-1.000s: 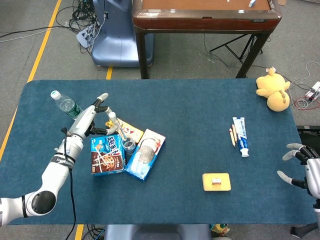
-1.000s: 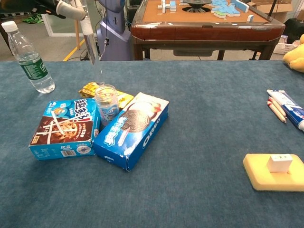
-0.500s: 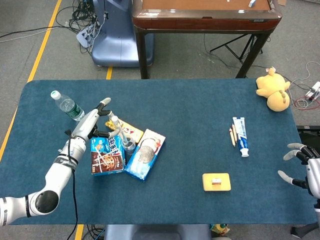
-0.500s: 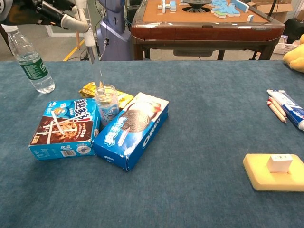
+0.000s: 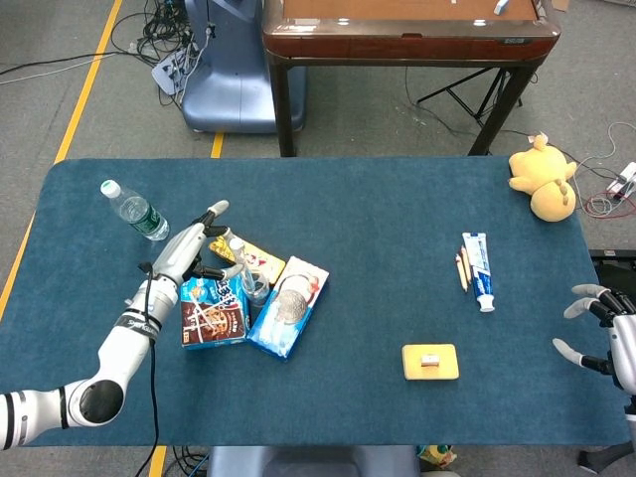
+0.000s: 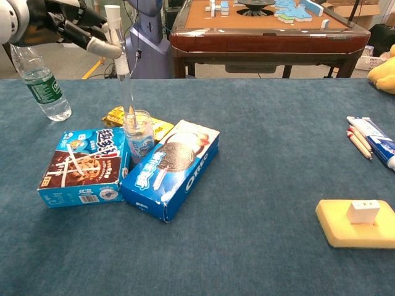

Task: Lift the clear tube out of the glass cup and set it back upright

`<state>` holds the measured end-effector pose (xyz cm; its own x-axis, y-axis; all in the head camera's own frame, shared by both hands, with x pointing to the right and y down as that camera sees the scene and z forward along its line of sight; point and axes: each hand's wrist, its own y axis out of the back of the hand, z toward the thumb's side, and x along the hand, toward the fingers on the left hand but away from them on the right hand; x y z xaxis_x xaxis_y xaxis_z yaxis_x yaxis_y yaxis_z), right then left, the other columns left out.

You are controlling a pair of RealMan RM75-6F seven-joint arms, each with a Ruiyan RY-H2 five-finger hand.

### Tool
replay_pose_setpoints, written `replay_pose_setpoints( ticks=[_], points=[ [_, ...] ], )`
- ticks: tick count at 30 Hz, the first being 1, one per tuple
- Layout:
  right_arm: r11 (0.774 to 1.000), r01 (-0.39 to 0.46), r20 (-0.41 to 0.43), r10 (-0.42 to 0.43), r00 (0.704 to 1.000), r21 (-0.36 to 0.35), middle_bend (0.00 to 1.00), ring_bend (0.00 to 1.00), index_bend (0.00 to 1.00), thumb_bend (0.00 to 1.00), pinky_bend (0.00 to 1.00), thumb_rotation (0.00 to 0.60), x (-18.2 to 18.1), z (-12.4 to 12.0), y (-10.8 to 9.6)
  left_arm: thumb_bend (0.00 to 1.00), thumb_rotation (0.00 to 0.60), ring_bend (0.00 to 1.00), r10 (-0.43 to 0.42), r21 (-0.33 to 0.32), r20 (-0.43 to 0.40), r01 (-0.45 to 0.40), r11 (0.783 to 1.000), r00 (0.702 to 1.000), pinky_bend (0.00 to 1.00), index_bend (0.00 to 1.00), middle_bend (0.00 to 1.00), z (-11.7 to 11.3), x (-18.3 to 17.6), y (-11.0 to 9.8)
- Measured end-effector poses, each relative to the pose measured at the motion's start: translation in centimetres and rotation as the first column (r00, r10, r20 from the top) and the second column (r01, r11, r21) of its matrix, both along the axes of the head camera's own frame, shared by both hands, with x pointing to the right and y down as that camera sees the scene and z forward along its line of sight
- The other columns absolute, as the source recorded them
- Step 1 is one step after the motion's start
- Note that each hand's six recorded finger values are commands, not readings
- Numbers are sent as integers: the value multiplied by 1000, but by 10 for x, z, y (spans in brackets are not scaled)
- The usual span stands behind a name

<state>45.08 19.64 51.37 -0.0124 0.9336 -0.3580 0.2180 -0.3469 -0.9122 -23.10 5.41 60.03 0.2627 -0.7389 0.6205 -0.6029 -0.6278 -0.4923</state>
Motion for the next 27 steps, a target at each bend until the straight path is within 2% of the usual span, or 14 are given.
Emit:
replay_pose_setpoints(
  ticks=[14, 27],
  points=[
    [1000, -6, 3, 6, 1000, 10, 321, 268, 526, 11, 502, 600, 2, -3, -1, 282, 600, 0, 34, 18, 41, -35, 999, 999, 0, 602, 0, 23, 6, 10],
    [1000, -4, 4, 4, 1000, 10, 321, 268, 526, 11, 502, 600, 1, -3, 0, 282, 600, 0, 64, 2, 63, -64, 998, 996, 0, 583, 0, 38, 9, 20]
  ],
)
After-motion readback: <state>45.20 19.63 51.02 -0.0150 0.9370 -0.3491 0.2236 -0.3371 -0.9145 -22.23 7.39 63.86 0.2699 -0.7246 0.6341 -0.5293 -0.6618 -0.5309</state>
